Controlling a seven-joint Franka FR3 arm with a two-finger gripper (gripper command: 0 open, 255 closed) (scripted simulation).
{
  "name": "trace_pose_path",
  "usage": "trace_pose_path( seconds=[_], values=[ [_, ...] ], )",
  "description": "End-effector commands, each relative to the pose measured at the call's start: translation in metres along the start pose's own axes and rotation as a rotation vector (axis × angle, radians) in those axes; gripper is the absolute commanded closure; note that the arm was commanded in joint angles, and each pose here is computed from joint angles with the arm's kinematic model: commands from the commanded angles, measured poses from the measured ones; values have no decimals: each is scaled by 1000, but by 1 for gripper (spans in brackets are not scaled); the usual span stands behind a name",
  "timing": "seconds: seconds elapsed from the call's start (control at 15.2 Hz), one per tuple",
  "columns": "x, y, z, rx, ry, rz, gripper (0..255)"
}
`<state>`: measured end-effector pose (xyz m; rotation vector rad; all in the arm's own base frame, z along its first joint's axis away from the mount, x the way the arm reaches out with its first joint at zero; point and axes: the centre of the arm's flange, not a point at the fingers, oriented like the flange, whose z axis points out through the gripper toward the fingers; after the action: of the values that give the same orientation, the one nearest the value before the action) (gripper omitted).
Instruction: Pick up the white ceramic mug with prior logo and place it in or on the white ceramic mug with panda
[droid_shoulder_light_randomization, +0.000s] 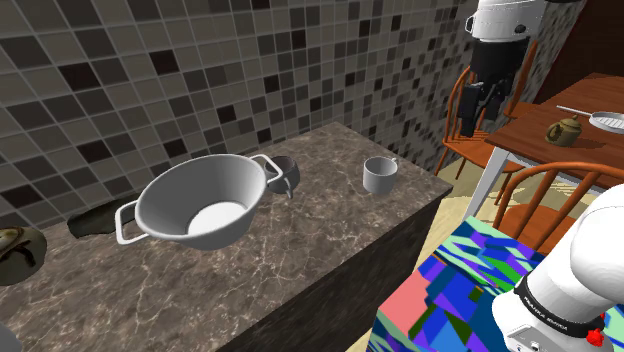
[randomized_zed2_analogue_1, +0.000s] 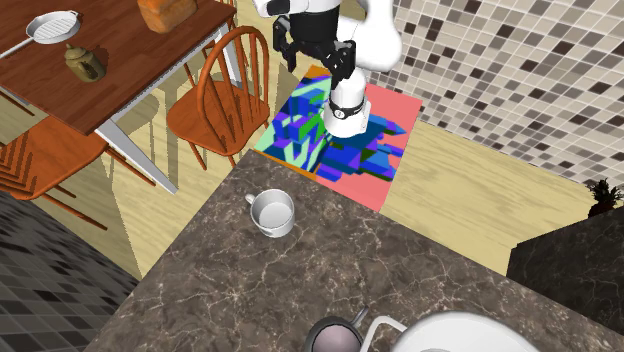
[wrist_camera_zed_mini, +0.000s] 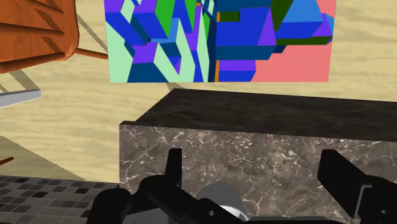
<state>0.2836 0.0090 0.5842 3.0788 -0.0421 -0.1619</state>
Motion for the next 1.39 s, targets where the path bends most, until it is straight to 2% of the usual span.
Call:
trace_pose_path(
  seconds=[0.0, 1.32],
  values=[
    [0, 0, 0, 0, 0, 0, 0],
    [184, -55, 159, 8, 130, 50, 0]
  ],
)
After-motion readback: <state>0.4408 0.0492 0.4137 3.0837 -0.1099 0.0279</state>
